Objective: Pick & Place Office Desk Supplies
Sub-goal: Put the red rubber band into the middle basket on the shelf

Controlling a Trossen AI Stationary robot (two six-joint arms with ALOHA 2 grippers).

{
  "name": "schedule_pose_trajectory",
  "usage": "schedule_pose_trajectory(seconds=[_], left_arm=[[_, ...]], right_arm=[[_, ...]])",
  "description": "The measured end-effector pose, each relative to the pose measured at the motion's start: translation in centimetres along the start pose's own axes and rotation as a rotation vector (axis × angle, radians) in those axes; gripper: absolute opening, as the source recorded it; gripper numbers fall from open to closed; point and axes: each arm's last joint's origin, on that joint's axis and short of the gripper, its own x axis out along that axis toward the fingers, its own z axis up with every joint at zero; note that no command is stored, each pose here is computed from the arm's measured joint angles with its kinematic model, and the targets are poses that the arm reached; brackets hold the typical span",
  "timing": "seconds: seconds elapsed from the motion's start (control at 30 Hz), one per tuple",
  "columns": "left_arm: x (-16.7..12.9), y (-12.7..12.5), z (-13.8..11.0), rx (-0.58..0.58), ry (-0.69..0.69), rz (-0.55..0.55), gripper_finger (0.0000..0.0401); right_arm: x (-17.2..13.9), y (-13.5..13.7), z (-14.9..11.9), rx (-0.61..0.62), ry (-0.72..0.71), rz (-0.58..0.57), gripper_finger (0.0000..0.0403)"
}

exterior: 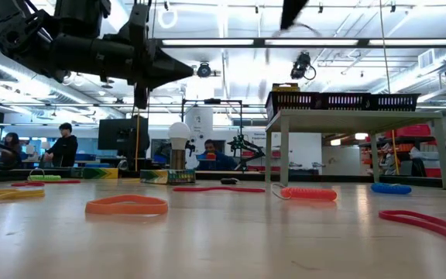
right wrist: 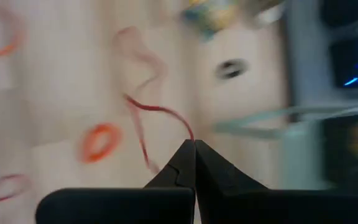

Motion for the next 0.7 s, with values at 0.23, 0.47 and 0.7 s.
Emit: schedule_pose_trajectory(seconds=[0.23, 0.47, 0.7], left_arm=[[0.0, -0.2, 0.4, -0.001, -0.041, -0.015, 0.0009], [0.0, -0.4, 0.9, -0.029, -0.093, -0.037, 0.0009], [-0.1, -0.4, 1.2, -0.009, -0.119, -0.03, 0.001]], right_arm=[[-5.2, -12.7, -2.8, 0.106, -0.163, -0.129, 0.0], [-8.1, -22.8, -8.3, 0.376, -0.201, -0.236, 0.0], [-6.6, -27.9, -10.5, 0.578, -0.106, -0.271, 0.0001]])
